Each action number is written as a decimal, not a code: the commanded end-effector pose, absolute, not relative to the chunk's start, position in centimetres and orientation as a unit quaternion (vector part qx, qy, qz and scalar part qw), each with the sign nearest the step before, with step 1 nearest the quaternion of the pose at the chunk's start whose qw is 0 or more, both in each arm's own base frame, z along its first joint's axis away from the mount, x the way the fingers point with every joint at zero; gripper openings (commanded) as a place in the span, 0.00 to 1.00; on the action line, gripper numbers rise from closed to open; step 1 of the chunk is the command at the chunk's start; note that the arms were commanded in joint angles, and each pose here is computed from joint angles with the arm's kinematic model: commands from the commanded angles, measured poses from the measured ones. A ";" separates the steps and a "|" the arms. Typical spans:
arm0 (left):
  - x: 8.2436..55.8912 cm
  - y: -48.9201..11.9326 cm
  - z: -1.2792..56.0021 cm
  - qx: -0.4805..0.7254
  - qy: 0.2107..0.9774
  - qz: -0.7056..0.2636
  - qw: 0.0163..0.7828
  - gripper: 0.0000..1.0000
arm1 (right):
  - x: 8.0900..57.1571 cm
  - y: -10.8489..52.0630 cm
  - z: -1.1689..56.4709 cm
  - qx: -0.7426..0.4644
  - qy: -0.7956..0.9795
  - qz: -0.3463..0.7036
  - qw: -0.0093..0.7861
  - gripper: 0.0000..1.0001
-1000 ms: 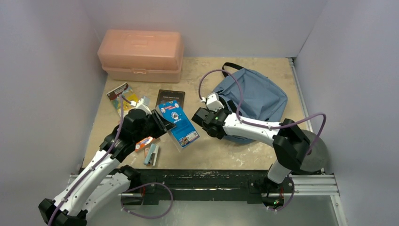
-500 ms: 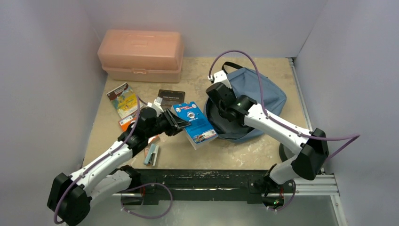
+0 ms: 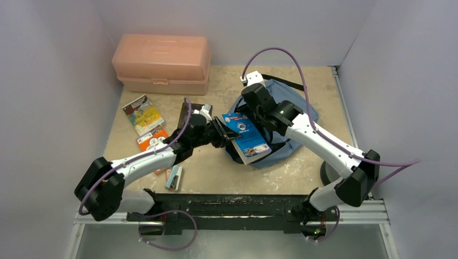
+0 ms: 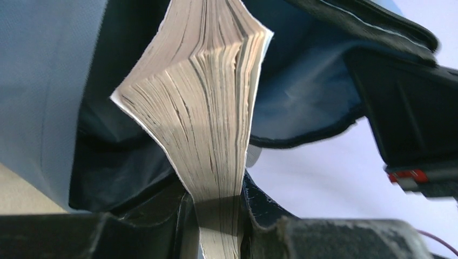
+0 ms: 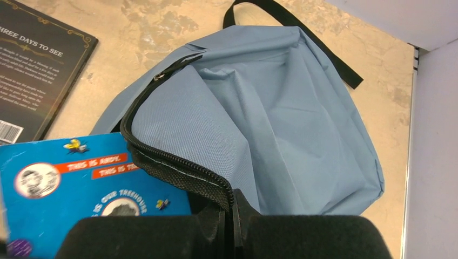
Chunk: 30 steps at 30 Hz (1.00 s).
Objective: Pack the student bag
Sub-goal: Place the book in the student bag.
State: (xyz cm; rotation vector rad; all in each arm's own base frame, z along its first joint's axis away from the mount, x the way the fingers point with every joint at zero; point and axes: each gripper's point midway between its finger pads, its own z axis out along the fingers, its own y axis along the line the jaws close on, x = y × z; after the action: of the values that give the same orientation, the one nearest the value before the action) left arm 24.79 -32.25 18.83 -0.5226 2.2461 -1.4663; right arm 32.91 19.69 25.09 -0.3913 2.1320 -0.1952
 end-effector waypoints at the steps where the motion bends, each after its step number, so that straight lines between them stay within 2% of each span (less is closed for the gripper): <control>1: 27.8 -34.4 23.2 -0.186 0.752 -0.580 0.251 0.00 | 33.7 20.4 29.7 -0.129 0.845 -0.032 0.518 0.00; 6: 27.8 -36.1 21.1 -0.189 0.767 -0.570 0.226 0.00 | 33.8 20.7 30.7 -0.116 0.842 -0.016 0.526 0.00; 12: 30.6 -36.7 20.0 -0.187 0.762 -0.550 0.286 0.00 | 33.6 21.5 31.1 -0.124 0.840 0.011 0.528 0.00; 15: 32.9 -37.8 20.8 -0.193 0.716 -0.586 0.327 0.00 | 33.0 22.5 30.5 -0.136 0.844 0.041 0.517 0.00; 20: 35.6 -40.8 21.9 -0.204 0.675 -0.629 0.328 0.00 | 32.2 23.4 30.1 -0.149 0.847 0.074 0.505 0.00; 23: 37.2 -41.3 21.7 -0.229 0.648 -0.624 0.372 0.00 | 32.2 23.4 30.9 -0.146 0.845 0.076 0.509 0.00; 30: 40.0 -44.2 17.4 -0.270 0.692 -0.572 0.348 0.00 | 32.5 22.9 32.4 -0.136 0.840 0.069 0.520 0.00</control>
State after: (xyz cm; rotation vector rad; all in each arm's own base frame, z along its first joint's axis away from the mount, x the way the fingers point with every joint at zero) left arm 37.45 -42.49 12.84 -0.6370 1.9529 -1.4147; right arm 31.94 22.45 26.72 -0.4163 2.1498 0.0633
